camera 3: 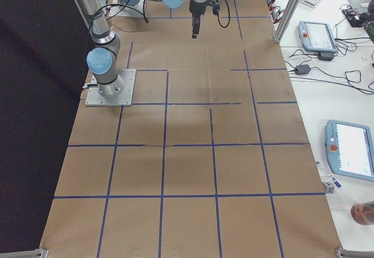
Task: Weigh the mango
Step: 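Move the left gripper past the scale down toward the mango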
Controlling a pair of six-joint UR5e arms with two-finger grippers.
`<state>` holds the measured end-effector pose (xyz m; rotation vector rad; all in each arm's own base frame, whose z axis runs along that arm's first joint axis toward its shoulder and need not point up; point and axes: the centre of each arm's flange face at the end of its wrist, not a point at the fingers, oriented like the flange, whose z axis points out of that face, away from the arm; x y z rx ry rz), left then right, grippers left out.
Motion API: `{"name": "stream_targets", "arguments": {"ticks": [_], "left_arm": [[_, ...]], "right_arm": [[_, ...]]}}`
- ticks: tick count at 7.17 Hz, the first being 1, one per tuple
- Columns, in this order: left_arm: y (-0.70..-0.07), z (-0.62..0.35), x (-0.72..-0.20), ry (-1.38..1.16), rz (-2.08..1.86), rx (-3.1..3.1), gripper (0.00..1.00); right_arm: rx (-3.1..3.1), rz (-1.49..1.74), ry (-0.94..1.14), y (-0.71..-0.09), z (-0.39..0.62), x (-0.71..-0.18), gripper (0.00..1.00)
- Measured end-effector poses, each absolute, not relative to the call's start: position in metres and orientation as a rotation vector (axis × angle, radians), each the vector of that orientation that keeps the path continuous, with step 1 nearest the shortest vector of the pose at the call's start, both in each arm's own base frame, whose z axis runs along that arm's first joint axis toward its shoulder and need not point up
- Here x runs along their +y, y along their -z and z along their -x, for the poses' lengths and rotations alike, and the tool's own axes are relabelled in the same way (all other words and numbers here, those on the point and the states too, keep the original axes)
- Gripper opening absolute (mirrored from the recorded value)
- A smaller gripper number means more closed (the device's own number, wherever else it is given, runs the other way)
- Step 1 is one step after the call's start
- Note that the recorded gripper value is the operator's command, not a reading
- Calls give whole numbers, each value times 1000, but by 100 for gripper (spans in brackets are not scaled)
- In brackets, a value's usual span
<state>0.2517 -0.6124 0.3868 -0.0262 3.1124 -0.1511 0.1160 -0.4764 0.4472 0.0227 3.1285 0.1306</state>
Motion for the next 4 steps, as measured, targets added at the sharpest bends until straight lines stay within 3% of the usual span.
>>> {"name": "stream_targets", "arguments": {"ticks": [4], "left_arm": [[-309, -444, -670, 242, 521, 3078, 100]], "right_arm": [[3128, -23, -131, -447, -116, -476, 100]]}}
